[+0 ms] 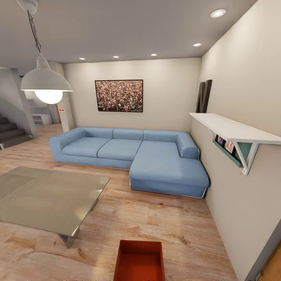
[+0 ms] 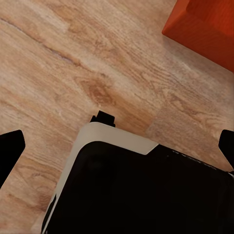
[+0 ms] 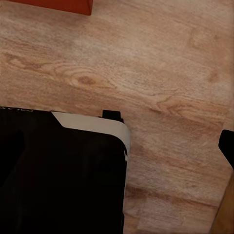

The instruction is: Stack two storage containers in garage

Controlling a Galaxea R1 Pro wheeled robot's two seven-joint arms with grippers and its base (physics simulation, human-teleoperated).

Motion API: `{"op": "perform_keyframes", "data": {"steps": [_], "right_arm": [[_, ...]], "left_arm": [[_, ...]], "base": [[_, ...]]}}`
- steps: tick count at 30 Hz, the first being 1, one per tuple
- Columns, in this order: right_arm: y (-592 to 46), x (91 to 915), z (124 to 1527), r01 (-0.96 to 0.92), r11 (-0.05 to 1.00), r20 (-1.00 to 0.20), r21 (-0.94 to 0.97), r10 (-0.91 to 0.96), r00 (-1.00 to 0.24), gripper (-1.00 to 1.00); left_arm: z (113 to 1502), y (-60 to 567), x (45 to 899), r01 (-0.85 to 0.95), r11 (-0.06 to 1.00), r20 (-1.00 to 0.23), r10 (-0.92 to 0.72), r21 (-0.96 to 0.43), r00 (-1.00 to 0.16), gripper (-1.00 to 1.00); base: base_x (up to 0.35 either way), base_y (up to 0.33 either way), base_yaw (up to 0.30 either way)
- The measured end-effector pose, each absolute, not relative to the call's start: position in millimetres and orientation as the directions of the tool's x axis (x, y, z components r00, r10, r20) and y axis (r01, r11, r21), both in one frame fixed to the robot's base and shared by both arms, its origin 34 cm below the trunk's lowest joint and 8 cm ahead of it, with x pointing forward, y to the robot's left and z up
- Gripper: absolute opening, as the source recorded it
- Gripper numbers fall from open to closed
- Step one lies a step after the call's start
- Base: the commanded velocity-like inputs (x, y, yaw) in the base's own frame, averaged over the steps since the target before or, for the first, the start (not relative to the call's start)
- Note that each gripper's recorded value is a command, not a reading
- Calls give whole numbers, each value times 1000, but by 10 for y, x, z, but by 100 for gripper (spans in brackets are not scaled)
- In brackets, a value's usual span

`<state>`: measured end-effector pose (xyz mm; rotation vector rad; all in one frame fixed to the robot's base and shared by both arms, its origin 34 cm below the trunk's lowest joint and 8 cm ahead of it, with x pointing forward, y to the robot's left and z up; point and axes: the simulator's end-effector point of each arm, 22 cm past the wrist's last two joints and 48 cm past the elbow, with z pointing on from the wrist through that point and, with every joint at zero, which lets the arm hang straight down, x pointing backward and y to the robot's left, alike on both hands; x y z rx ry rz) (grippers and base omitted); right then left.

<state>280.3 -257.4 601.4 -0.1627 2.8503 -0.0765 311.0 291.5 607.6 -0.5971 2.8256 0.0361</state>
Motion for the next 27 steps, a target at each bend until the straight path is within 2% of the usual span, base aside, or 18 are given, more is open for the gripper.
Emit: {"op": "perform_keyframes", "data": {"steps": [27], "right_arm": [[-2547,2634,5947,-111,993,-234,-48,-120,-965,100]], "left_arm": [[6000,2898,2961,-390,921,-213,-383,-11,-899,100]], "base": [[0,0,0]]}}
